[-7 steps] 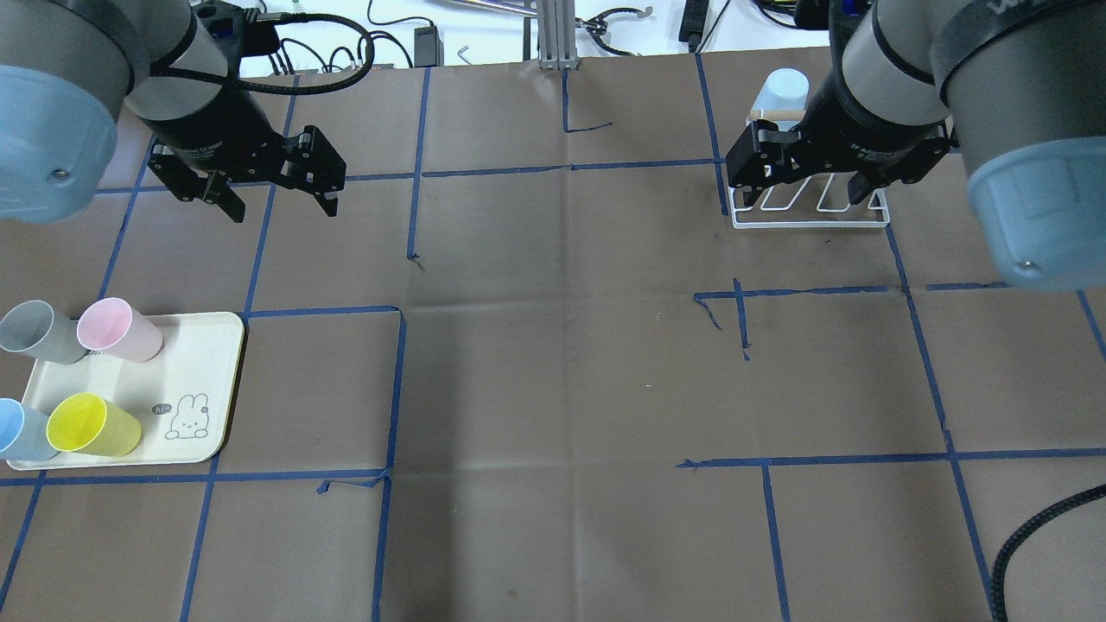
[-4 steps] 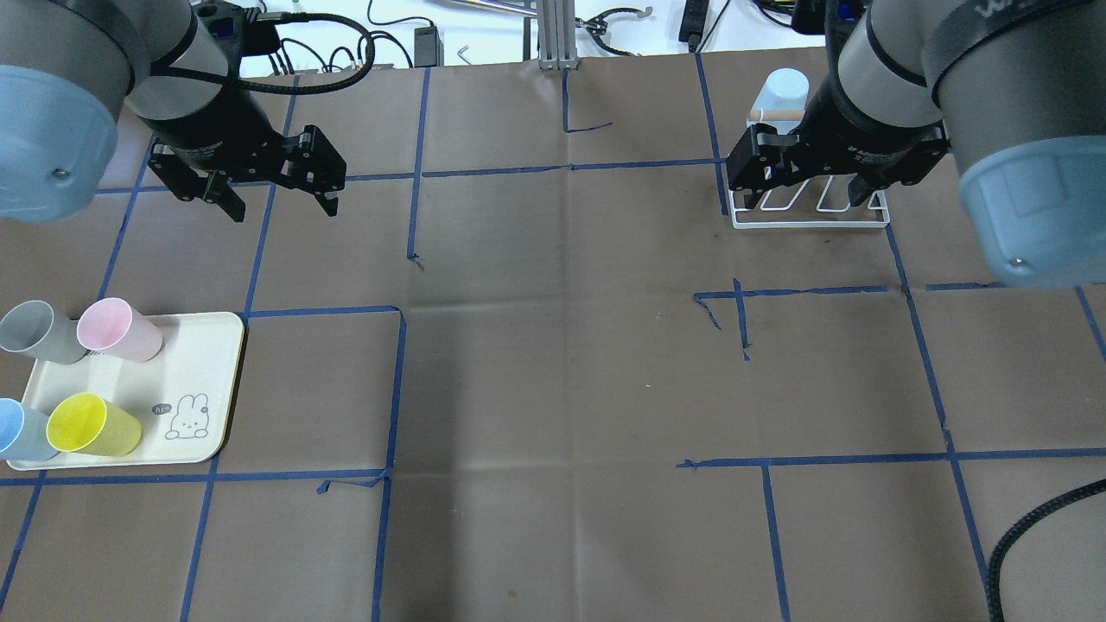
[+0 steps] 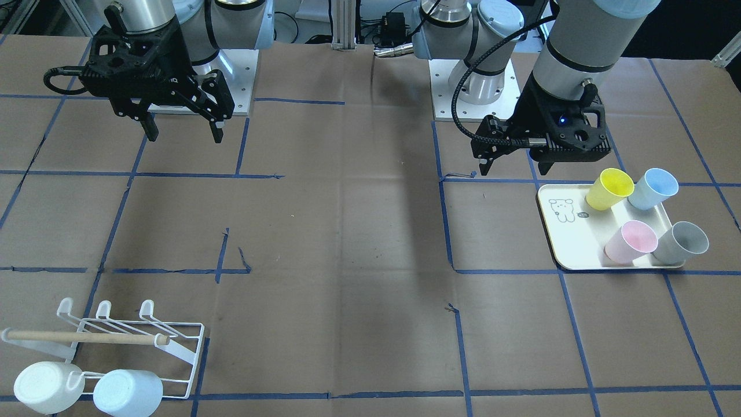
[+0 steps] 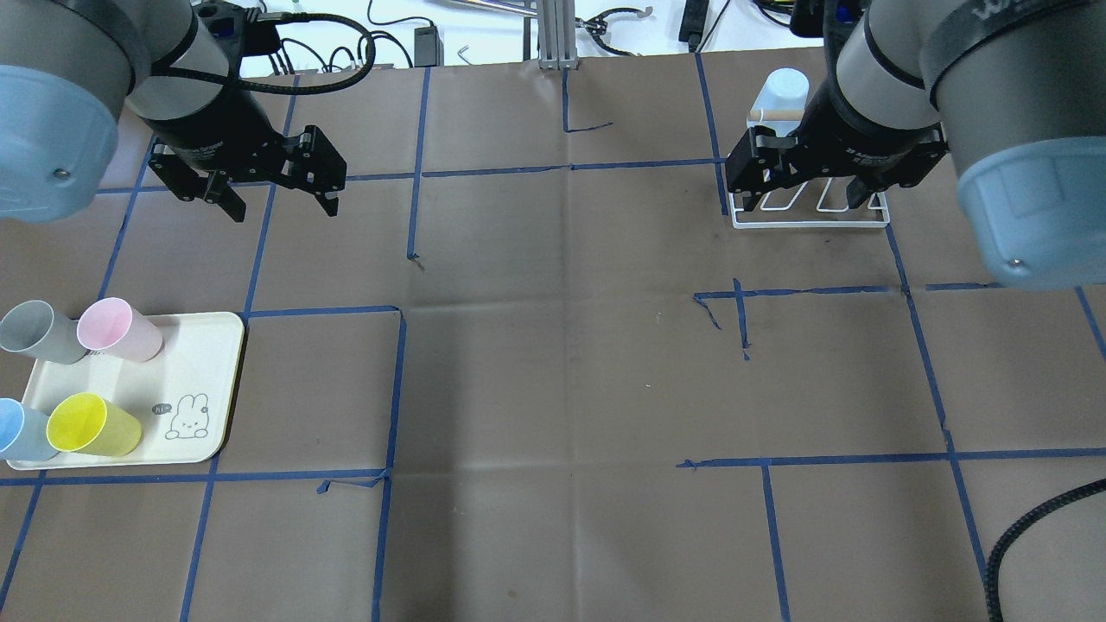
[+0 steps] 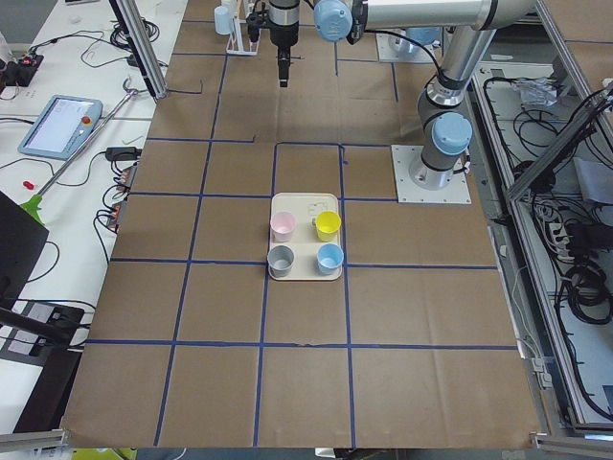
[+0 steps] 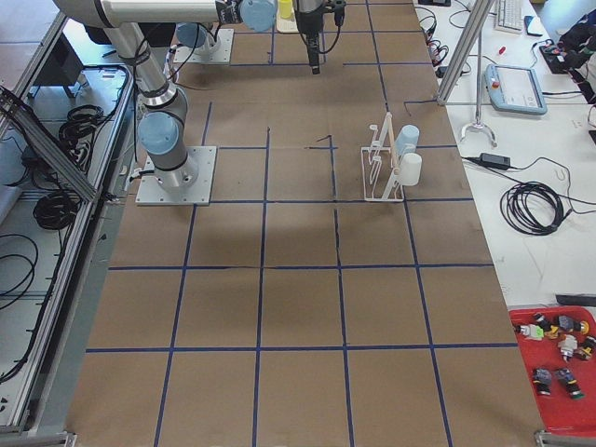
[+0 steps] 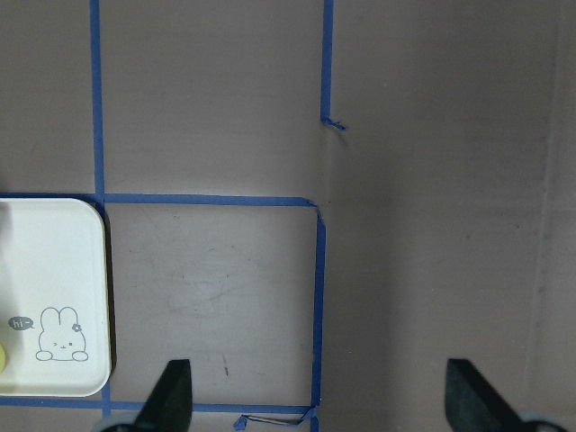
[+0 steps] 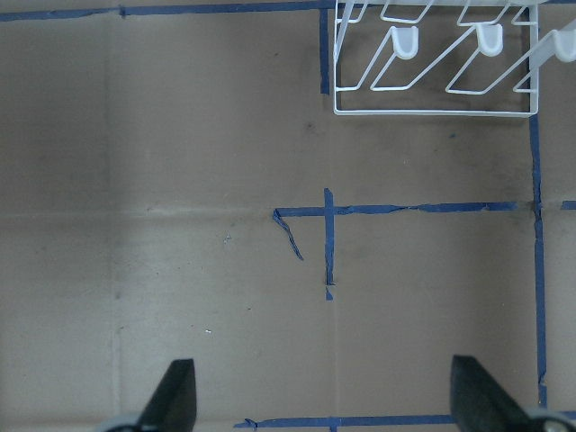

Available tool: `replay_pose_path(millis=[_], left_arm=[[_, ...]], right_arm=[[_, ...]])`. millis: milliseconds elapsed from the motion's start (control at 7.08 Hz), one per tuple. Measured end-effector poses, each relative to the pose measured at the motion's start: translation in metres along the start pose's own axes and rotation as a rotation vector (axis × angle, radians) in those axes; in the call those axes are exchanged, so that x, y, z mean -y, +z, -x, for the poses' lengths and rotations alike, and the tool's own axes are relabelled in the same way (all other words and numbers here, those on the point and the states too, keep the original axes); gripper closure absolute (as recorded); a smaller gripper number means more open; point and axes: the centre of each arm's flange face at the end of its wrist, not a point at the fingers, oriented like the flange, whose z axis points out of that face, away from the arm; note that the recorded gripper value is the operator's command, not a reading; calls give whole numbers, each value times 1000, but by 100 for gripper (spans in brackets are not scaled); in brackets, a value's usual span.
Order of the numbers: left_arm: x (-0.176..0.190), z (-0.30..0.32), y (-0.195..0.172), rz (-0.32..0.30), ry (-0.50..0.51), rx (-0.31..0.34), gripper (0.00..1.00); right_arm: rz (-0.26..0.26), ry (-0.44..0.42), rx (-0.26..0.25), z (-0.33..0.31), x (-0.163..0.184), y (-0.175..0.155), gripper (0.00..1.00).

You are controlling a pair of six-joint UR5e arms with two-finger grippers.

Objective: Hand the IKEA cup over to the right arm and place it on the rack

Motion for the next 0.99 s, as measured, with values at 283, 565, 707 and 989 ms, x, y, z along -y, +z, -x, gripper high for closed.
replay_pose_path(millis=[283,565,707,989], left_arm=[[0,0,0,0,0,0,0],[0,0,0,1,0,0,0],[0,0,0,1,0,0,0],[0,0,0,1,0,0,0]], right_arm=[[2,0,0,0,0,1,0],[3,0,-2,0,3,3,0],[3,0,-3,0,3,3,0],[2,0,-2,0,4,3,0]])
